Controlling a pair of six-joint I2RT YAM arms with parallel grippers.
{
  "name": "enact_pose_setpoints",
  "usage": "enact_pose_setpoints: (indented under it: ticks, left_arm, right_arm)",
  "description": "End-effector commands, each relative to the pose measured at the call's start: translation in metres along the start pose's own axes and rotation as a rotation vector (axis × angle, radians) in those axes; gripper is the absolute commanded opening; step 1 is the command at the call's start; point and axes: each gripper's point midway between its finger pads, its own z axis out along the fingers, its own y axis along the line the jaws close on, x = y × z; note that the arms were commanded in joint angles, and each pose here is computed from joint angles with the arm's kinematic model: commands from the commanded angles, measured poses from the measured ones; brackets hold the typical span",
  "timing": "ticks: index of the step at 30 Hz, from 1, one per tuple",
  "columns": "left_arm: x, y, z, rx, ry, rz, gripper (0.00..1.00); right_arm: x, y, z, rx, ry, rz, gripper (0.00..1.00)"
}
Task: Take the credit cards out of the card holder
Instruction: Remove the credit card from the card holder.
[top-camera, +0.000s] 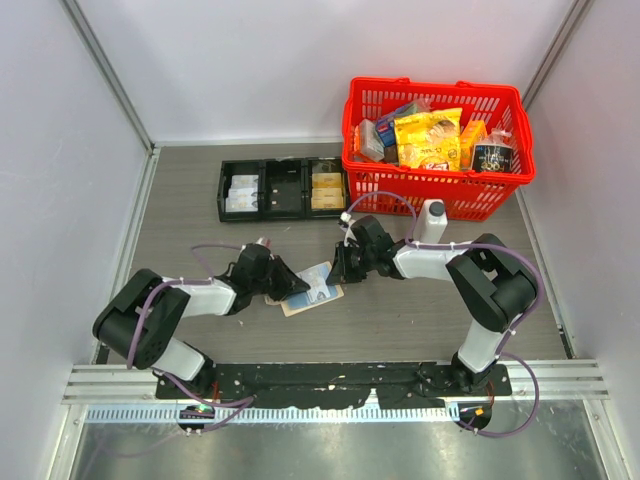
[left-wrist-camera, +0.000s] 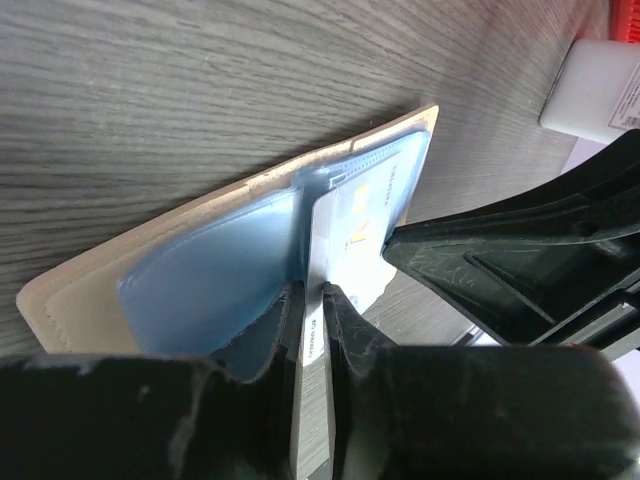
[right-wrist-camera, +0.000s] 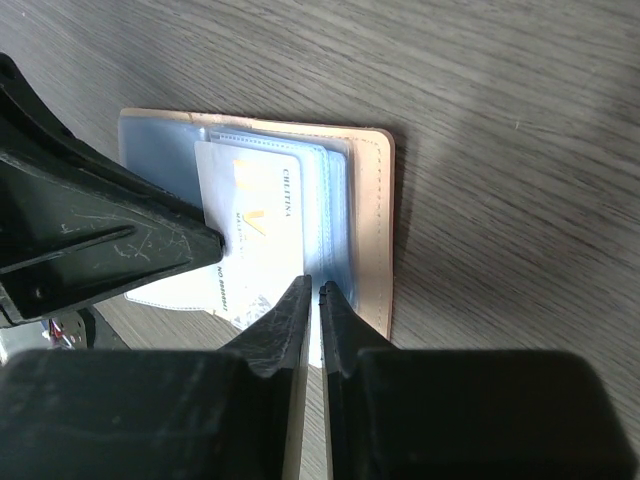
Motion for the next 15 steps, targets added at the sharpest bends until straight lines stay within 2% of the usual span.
enact_pose_setpoints:
  ticks: [1,10,15]
  left_arm:
    - [-0.001,-0.024,-0.005,0.128,-0.009,0.020,0.13]
    - [0.000,-0.064,-0.018,0.313,-0.012,0.072,0.08]
    - [0.002,-0.061,-0.013,0.301,-0.001,0.064,0.06]
  right_arm:
    - [0.026,-0.024,0.004,0.087,0.064,0.026,0.14]
    - [0.027,-0.025,0.004,0.086,0.068,0.029,0.14]
    - [0.027,-0.024,0.003,0.084,0.068,0.029,0.14]
